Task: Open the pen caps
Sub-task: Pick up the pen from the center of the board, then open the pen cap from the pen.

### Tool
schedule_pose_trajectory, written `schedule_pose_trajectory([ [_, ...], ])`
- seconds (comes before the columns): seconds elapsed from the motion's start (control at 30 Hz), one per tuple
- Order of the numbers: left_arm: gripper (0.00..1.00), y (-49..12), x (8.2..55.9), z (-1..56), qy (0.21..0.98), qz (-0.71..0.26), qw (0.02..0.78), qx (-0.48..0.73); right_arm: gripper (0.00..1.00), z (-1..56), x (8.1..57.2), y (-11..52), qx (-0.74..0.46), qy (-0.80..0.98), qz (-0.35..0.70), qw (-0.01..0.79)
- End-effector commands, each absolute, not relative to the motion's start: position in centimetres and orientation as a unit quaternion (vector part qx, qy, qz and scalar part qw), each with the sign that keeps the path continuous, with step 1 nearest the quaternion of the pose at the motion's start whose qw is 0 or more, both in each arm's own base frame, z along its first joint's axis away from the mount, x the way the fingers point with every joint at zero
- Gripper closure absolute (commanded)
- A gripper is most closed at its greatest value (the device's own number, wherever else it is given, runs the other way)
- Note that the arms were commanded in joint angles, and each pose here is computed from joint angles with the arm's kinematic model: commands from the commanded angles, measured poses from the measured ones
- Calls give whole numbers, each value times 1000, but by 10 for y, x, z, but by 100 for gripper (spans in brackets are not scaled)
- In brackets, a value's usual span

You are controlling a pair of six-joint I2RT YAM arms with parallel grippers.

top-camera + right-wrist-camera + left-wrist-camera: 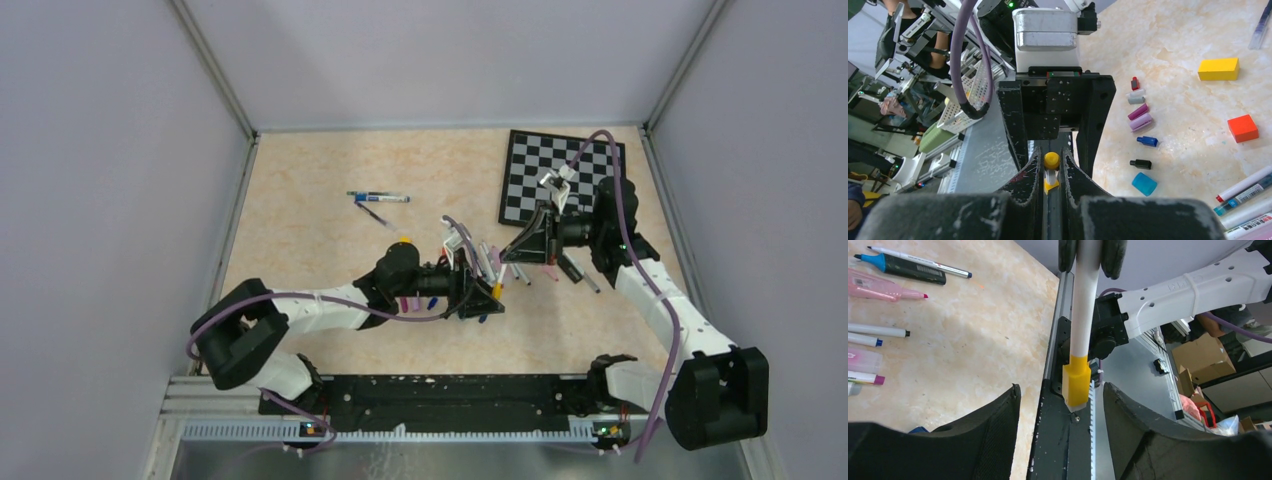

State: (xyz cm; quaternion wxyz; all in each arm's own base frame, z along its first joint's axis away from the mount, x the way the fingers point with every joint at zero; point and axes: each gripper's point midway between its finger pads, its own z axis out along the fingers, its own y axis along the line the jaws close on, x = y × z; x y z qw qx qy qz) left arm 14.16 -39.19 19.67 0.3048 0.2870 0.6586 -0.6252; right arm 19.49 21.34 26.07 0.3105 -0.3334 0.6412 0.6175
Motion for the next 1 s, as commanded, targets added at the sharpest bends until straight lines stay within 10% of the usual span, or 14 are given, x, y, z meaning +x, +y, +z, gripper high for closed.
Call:
schedule_pose_trajectory([
  [0.0,37,-402,139,240,600,-664,325,306,100,268,192,211,-353,625,612,332],
  [0.27,58,-403,146,238,612,-653,335,295,100,264,193,211,-351,627,610,334],
  [0.43,100,-405,143,238,607,-657,328,305,100,262,193,211,-353,627,608,335],
  [0.6,100,-400,143,239,606,-652,339,304,49,259,186,210,-361,622,613,328],
  [0.97,100,-402,146,243,606,-651,344,302,53,249,181,217,-354,630,621,304],
])
